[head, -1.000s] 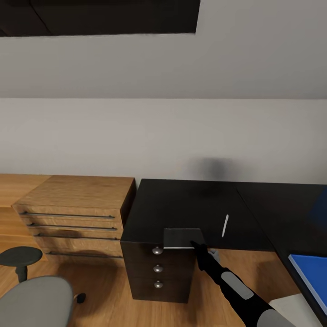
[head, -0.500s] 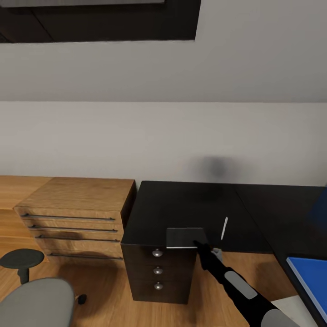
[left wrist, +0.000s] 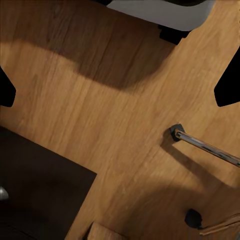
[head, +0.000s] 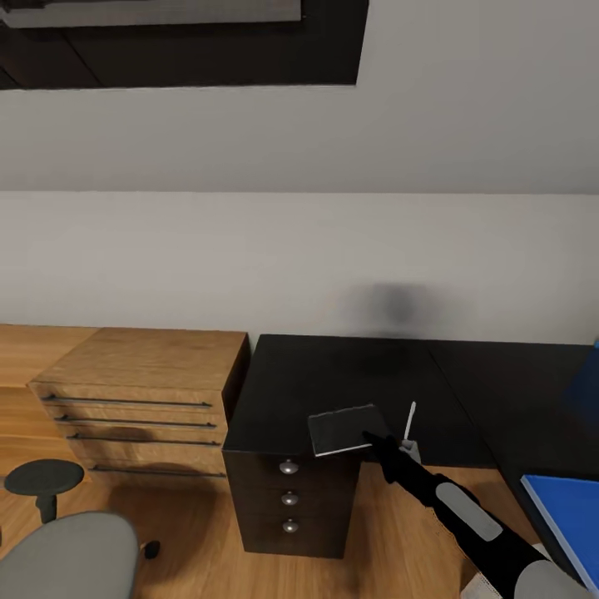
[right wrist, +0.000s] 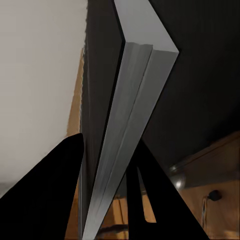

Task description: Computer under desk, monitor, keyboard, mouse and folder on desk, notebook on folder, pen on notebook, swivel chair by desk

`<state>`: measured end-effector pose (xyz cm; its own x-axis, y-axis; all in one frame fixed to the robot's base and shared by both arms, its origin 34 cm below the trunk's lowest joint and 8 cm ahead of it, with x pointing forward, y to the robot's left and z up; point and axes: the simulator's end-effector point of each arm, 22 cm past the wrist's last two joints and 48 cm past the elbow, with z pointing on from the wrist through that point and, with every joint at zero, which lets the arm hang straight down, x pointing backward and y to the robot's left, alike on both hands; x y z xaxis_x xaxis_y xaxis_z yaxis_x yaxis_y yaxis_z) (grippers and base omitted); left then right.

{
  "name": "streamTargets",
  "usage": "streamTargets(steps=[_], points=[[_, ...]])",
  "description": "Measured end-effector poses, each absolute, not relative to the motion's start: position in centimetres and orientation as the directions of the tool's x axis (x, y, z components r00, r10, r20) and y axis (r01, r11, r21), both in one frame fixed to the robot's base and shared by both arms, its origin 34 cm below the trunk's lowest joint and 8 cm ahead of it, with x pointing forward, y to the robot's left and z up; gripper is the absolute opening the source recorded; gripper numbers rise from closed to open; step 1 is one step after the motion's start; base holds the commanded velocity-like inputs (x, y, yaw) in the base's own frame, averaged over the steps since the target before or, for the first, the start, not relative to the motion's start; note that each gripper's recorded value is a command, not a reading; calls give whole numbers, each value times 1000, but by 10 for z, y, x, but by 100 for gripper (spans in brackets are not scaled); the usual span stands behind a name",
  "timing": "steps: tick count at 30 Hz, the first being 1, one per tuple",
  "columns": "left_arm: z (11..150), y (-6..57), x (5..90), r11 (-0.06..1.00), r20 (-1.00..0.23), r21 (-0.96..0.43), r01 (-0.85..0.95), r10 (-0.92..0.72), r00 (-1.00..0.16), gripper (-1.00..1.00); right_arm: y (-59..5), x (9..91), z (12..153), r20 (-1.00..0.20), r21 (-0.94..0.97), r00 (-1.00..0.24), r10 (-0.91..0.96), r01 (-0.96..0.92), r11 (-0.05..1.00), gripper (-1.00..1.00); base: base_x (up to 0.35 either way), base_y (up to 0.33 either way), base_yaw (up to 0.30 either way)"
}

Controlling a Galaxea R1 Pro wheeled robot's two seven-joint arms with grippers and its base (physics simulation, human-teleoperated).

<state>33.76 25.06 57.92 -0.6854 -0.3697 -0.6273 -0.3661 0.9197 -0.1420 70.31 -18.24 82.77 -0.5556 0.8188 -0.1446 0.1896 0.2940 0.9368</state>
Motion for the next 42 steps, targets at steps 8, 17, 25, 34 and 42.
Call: streamTargets(steps=[8, 17, 25, 34, 42], points=[[590, 251, 336, 920, -626, -142, -366, -370, -686, 100, -205, 691, 838, -165, 919, -626, 762, 183, 349, -100, 0, 0, 0], [601, 251, 334, 920, -625, -141, -366, -370, -687, 100, -224, 690, 857, -189, 913, -631, 752, 169, 372, -100, 0, 0, 0], [604, 251, 333, 920, -625, -141, -367, -370, -687, 100, -244, 690, 860, -216, 900, -621, 753, 172, 400, -100, 0, 0, 0], [604, 251, 333, 919, -625, -141, -368, -370, -687, 100, -258, 687, 855, -212, 893, -618, 757, 191, 407, -100, 0, 0, -19], [604, 250, 333, 919, -625, -142, -368, -371, -687, 100, -270, 684, 845, -197, 888, -602, 774, 225, 401, -100, 0, 0, -205]])
